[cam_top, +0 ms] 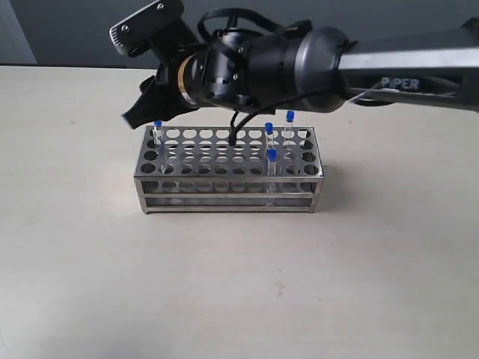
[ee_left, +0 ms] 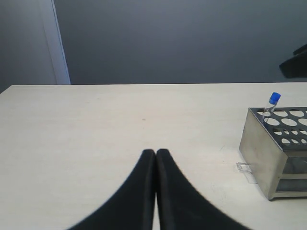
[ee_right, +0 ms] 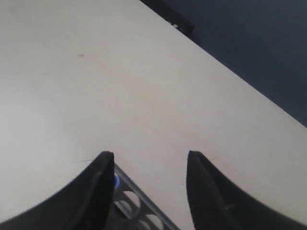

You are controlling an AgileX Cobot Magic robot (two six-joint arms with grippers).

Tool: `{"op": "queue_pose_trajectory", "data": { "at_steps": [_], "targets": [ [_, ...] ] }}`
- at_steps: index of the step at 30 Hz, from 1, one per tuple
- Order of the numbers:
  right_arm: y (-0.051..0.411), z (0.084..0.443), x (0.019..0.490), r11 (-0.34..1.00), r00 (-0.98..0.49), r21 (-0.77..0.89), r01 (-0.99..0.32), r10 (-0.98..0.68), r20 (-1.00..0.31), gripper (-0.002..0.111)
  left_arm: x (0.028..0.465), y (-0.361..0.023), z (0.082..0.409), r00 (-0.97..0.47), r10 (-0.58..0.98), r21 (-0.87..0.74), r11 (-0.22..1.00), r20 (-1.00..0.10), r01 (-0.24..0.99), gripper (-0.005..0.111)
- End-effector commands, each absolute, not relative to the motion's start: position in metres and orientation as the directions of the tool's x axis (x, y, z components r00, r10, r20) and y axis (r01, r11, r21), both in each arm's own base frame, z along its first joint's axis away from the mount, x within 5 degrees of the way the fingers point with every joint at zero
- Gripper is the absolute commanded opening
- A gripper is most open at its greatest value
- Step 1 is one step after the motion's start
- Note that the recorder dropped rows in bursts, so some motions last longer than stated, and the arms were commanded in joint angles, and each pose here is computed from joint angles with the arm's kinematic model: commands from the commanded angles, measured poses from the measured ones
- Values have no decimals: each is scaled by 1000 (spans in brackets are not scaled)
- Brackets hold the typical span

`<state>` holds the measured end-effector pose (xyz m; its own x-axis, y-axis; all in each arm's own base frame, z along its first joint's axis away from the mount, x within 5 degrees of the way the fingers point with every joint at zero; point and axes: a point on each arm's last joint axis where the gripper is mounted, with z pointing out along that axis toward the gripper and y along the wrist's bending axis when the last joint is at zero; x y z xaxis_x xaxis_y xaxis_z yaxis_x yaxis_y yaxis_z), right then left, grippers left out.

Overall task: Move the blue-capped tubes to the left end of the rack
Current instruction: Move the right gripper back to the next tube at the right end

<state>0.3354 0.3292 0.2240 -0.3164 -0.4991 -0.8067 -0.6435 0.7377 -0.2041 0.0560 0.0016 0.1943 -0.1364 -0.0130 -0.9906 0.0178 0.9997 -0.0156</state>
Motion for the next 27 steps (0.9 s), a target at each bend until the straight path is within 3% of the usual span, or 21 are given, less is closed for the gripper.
{"op": "queue_pose_trajectory", "data": {
  "at_steps": [1, 10, 18, 24, 27],
  "targets": [
    [302, 248, 333, 802, -399, -289, -523, -530, -749, 46, 56, 1, 194, -131, -19, -22, 999, -991, 25, 0],
    [257, 239, 322, 767, -615, -524, -370, -625, -481, 44, 56, 1, 194, -131, -19, -22, 999, -991, 25, 0],
    [236, 228, 295, 839, -619, -419, -348, -541, -569, 15, 56, 1, 194, -131, -19, -22, 999, -991, 25, 0],
    [205, 237, 270, 900, -626, -367, -238, -430, -650, 13, 56, 1, 194, -131, -19, -22, 999, -991, 25, 0],
    [198, 235, 258, 904, -616, -324, -279, -427, -662, 13, 56, 1, 194, -131, -19, -22, 999, -991, 25, 0]
  ]
}}
